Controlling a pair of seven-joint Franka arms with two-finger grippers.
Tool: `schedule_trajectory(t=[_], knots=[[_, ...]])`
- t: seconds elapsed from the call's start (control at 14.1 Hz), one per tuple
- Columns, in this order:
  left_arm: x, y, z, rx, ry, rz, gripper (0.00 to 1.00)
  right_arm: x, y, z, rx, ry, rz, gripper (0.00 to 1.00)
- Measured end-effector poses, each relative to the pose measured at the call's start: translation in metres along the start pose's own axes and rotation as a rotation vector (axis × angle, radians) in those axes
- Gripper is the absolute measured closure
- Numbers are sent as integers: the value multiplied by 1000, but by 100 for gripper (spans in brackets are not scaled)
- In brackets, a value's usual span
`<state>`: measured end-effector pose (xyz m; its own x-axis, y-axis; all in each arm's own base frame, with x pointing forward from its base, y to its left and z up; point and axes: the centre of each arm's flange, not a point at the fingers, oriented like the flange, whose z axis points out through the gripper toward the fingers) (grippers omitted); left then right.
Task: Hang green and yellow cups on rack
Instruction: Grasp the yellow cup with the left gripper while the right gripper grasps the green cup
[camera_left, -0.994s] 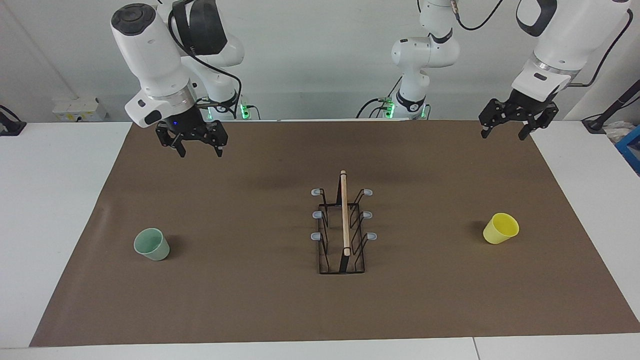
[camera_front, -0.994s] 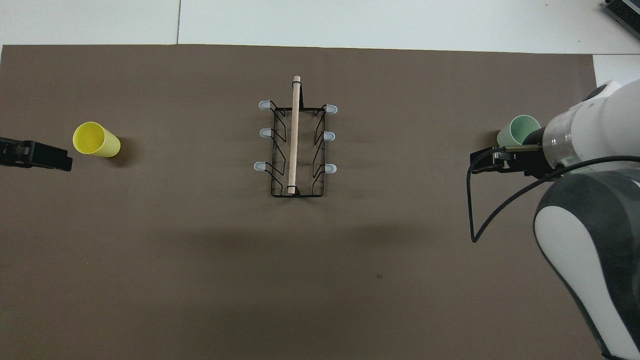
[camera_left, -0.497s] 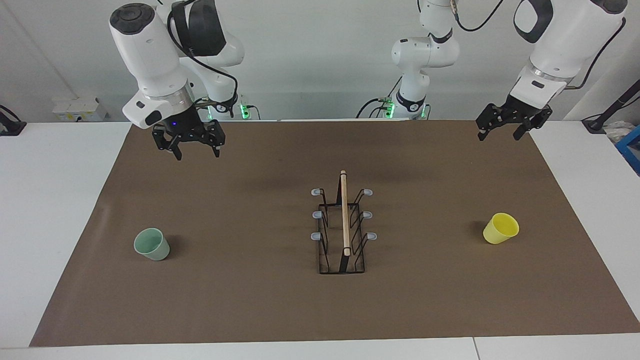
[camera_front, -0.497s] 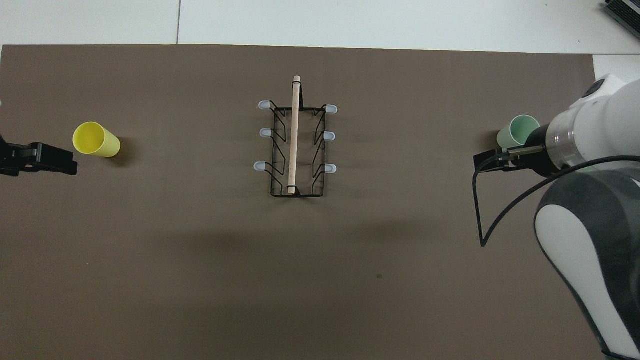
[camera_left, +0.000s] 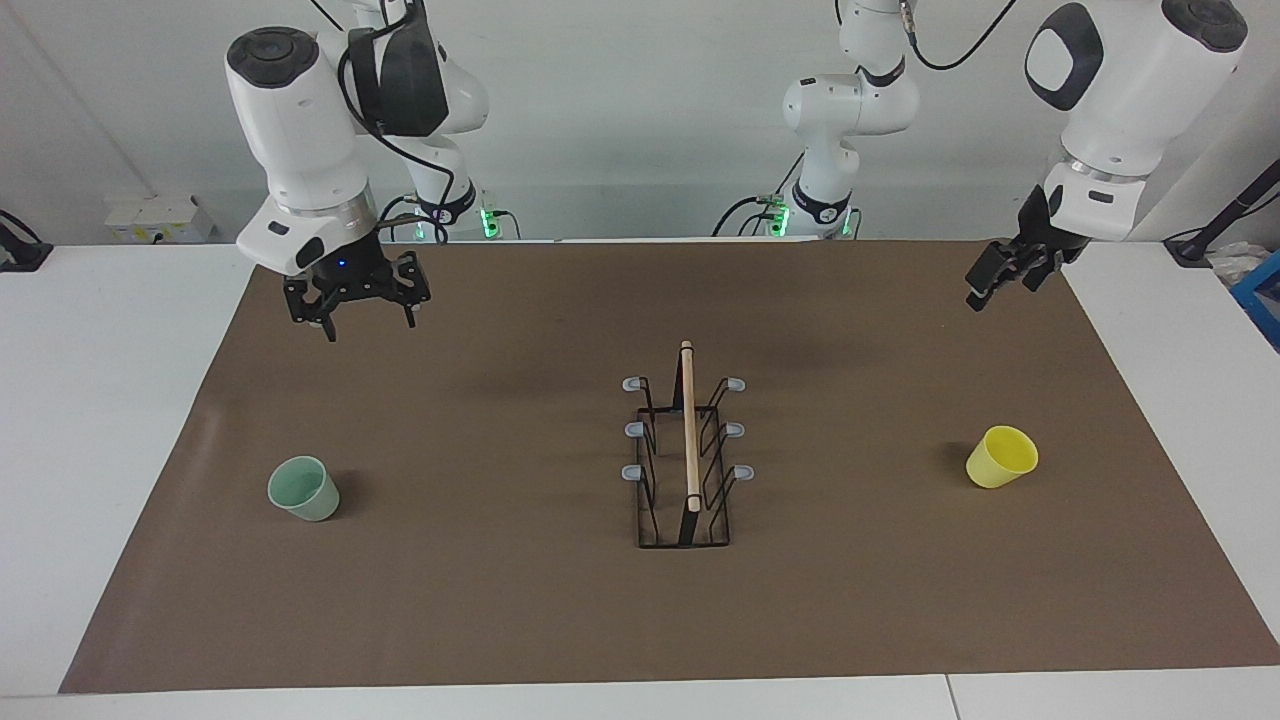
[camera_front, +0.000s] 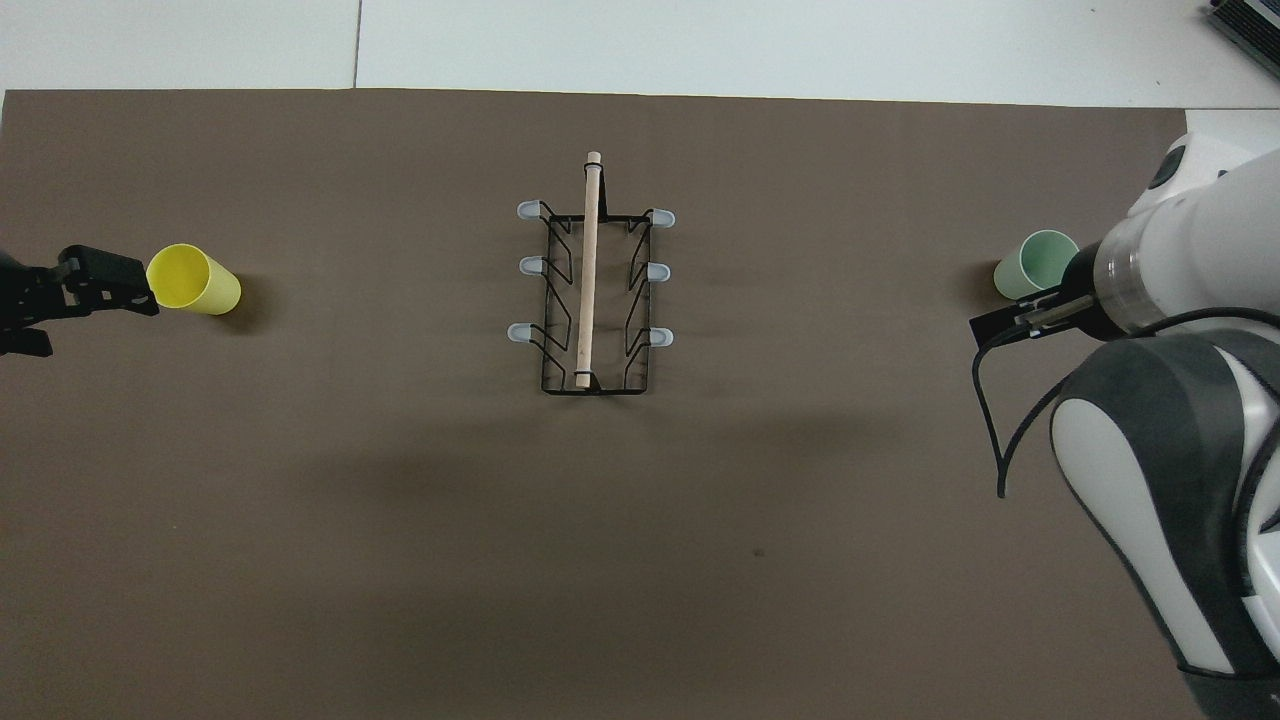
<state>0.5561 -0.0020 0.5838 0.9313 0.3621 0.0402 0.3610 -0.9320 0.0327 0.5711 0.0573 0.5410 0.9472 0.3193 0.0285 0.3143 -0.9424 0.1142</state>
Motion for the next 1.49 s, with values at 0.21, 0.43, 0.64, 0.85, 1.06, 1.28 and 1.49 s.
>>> schedule_trajectory(t=[0.21, 0.43, 0.64, 0.85, 1.06, 1.28, 1.49], knots=[[11, -2, 22, -44, -50, -103, 0, 5, 8, 32, -33, -55, -86, 0], [39, -29, 55, -119, -123, -268, 0, 11, 12, 57, -104, -118, -206, 0], [67, -44, 84, -184, -181, -466, 0, 16, 12, 77, -170, -177, -306, 0], [95, -63, 109, -247, -231, -699, 0, 19, 18, 94, -238, -236, -416, 0], [119, -85, 137, -331, -295, -937, 0, 22, 18, 104, -279, -273, -486, 0], [145, -140, 171, -411, -314, -1164, 0, 24, 6, 102, -340, -346, -668, 0], [156, -184, 204, -481, -343, -1316, 0, 30, -13, 97, -477, -473, -1019, 0]])
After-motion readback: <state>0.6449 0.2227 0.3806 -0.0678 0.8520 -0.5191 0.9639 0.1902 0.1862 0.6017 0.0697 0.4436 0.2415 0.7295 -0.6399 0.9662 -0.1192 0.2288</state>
